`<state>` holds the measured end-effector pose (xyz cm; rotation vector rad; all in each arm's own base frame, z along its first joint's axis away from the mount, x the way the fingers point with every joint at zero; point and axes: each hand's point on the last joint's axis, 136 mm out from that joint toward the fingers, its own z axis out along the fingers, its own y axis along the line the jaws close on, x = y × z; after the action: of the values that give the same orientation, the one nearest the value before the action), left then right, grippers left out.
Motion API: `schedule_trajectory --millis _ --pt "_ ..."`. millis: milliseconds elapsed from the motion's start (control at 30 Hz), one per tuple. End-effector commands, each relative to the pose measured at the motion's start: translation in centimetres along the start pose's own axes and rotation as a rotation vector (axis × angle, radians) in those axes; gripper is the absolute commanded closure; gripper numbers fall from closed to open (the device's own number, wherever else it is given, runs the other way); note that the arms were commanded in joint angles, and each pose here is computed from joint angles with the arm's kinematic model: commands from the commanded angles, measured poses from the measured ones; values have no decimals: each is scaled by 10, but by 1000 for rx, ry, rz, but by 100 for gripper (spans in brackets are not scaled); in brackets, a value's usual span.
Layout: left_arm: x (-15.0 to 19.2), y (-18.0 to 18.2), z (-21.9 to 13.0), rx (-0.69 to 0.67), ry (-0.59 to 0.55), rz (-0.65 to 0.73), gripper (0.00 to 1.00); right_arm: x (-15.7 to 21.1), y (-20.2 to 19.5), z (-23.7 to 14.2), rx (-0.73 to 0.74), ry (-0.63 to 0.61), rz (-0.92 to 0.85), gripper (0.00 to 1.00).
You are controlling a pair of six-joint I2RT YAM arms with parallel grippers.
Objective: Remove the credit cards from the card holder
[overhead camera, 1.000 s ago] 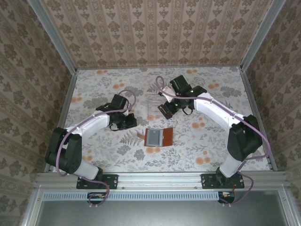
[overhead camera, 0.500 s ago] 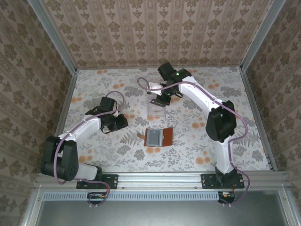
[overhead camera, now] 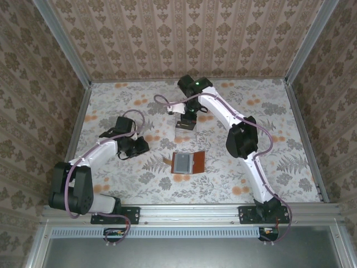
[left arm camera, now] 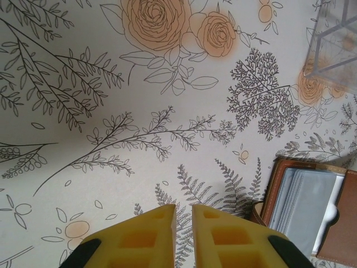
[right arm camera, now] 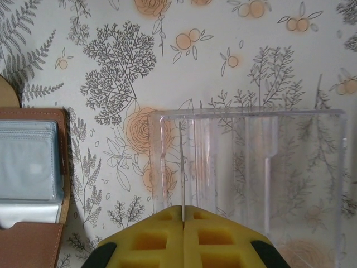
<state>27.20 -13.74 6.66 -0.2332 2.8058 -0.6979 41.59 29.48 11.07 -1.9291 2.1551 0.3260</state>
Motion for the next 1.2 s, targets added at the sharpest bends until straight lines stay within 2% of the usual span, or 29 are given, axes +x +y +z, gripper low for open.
schedule_trajectory --millis 0,600,633,733,833,1167 --pt "1 1 -2 14 1 20 83 4 6 9 -41 34 -12 100" --pt "4 0 -6 26 21 13 82 17 41 38 -244 73 49 100" --pt "5 0 -6 23 22 13 82 17 40 39 -239 74 51 99" --pt "6 0 -8 22 25 11 82 14 32 41 -203 65 48 87" --pt "5 -1 -9 22 22 13 82 10 19 38 -137 59 37 82" --pt "-3 -7 -14 24 13 22 82 2 -13 14 36 43 12 80"
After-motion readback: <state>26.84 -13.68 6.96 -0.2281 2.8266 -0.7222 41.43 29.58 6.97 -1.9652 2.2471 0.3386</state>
